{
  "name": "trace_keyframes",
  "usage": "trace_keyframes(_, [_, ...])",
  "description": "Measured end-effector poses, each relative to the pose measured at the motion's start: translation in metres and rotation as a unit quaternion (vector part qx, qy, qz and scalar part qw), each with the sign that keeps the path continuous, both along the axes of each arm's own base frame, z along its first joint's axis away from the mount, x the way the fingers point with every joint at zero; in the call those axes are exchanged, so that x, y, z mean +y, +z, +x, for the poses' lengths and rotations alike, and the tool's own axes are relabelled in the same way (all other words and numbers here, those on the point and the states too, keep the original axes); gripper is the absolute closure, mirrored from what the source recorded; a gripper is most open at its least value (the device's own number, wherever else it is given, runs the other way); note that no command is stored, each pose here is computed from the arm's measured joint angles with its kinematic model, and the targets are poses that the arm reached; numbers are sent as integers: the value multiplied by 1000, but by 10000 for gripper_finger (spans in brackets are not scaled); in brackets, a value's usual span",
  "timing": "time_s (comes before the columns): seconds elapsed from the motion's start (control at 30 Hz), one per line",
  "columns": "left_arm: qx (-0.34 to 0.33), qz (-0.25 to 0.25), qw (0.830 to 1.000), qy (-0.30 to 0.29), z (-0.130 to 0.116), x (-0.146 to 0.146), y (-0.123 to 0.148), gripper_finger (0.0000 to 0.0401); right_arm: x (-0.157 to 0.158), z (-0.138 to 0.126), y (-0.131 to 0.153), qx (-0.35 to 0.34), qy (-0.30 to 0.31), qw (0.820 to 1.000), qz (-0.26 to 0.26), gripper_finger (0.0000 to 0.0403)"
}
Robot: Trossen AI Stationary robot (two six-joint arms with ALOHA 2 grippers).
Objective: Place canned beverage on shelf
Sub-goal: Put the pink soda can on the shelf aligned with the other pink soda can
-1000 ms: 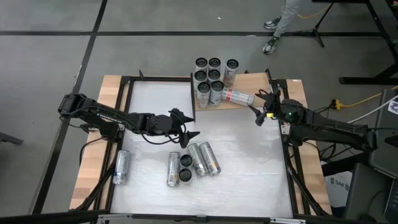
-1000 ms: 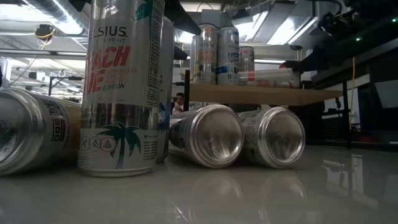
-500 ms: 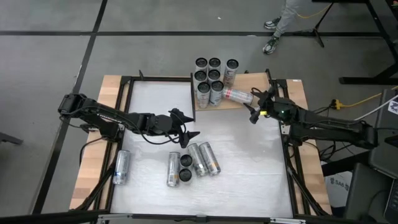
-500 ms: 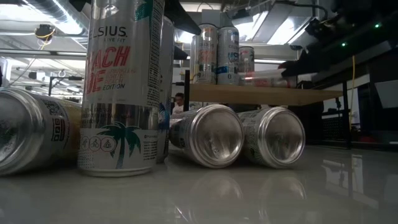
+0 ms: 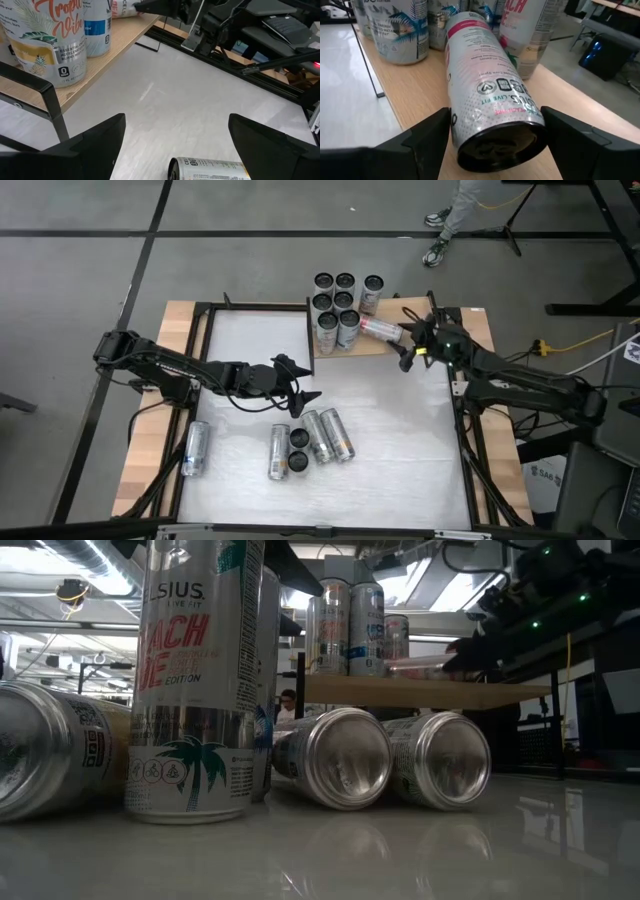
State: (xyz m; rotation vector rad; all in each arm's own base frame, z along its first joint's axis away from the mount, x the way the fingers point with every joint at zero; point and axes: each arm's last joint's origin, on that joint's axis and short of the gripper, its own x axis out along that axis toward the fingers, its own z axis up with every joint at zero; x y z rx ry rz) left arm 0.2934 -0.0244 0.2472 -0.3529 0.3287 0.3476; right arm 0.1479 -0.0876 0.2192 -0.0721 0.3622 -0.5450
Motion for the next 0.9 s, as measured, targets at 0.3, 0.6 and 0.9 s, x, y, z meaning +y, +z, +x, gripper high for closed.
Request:
trace_keyframes(0.3, [0, 5, 1000, 10, 0, 1, 0, 52, -4, 2, -6, 18, 2, 1000, 15, 105])
trace_keyframes(0.6, [-1, 12, 1000, 24, 0, 2, 0, 52, -4, 2, -6, 17, -1, 1000, 13, 105])
trace_keyframes(0.9, [-1, 12, 1000, 24, 0, 2, 0, 52, -7, 7, -6, 4, 0, 1000, 4, 105])
